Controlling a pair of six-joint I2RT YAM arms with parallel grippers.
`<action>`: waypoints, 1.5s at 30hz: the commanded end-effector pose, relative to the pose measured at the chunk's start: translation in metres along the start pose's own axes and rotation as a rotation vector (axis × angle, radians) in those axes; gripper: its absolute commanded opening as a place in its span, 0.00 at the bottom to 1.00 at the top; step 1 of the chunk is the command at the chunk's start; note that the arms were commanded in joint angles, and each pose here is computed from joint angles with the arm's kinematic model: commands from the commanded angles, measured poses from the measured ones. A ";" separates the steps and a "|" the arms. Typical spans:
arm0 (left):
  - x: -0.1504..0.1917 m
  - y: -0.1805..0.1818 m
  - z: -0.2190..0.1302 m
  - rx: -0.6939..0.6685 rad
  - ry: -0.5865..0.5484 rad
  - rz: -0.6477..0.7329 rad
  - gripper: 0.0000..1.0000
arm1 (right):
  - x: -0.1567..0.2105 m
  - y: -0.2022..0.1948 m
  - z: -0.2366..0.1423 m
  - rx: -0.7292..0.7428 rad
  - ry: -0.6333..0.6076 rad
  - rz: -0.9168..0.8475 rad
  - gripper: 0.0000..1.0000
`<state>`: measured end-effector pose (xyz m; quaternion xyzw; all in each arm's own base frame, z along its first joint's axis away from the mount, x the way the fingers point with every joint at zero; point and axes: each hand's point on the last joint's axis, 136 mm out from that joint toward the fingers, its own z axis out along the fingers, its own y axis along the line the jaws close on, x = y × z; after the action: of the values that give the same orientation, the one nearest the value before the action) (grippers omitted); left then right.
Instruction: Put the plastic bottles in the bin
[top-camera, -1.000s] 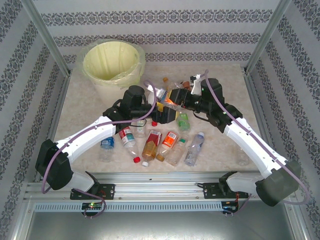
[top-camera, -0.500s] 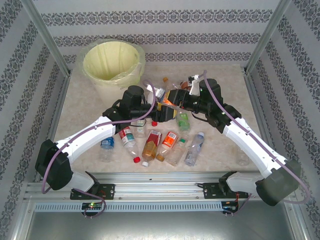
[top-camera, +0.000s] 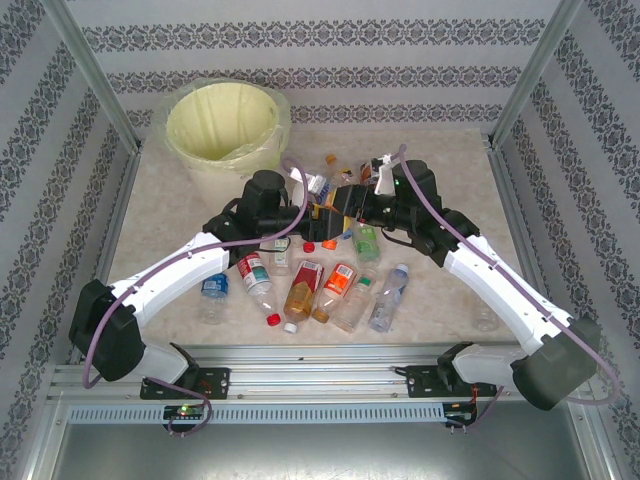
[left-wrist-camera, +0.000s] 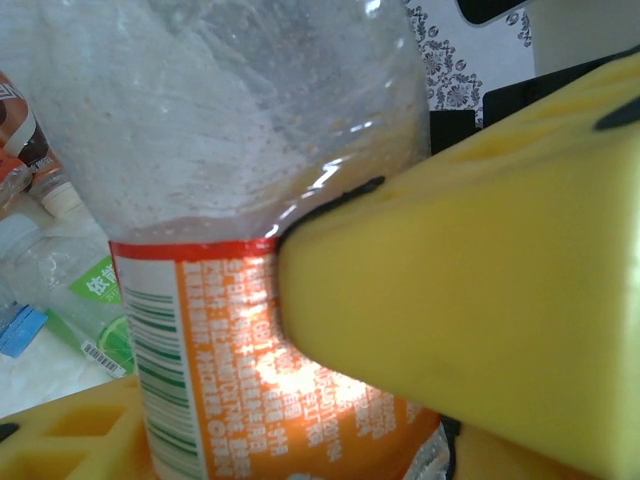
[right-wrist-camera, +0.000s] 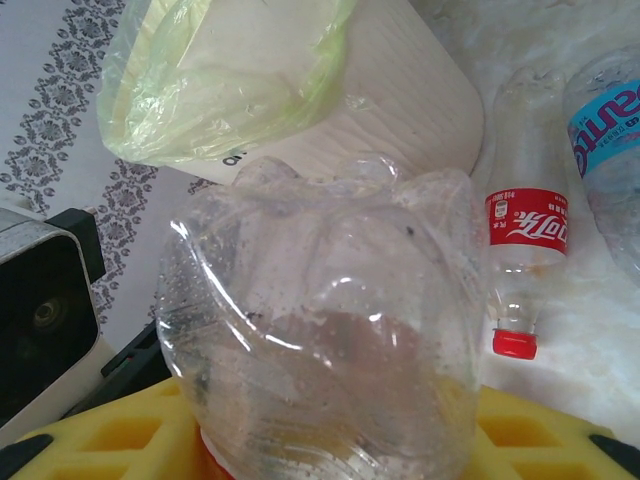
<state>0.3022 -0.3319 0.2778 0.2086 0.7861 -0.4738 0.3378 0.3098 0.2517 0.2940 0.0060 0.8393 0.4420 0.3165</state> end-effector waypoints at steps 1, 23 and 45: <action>-0.013 -0.009 -0.009 0.029 -0.048 0.042 0.57 | -0.003 0.010 0.001 -0.013 -0.003 -0.023 0.50; -0.014 -0.011 -0.014 -0.018 0.016 0.100 0.50 | -0.008 0.009 -0.086 -0.081 -0.142 -0.006 0.98; -0.161 0.062 -0.129 -0.737 -0.123 0.207 0.49 | 0.022 -0.014 -0.142 0.052 -0.185 -0.217 0.98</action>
<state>0.3944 -0.2280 0.4118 0.1468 0.8286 -0.2068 0.4992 0.2207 0.1480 0.3397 -0.0279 0.8038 0.3987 0.4405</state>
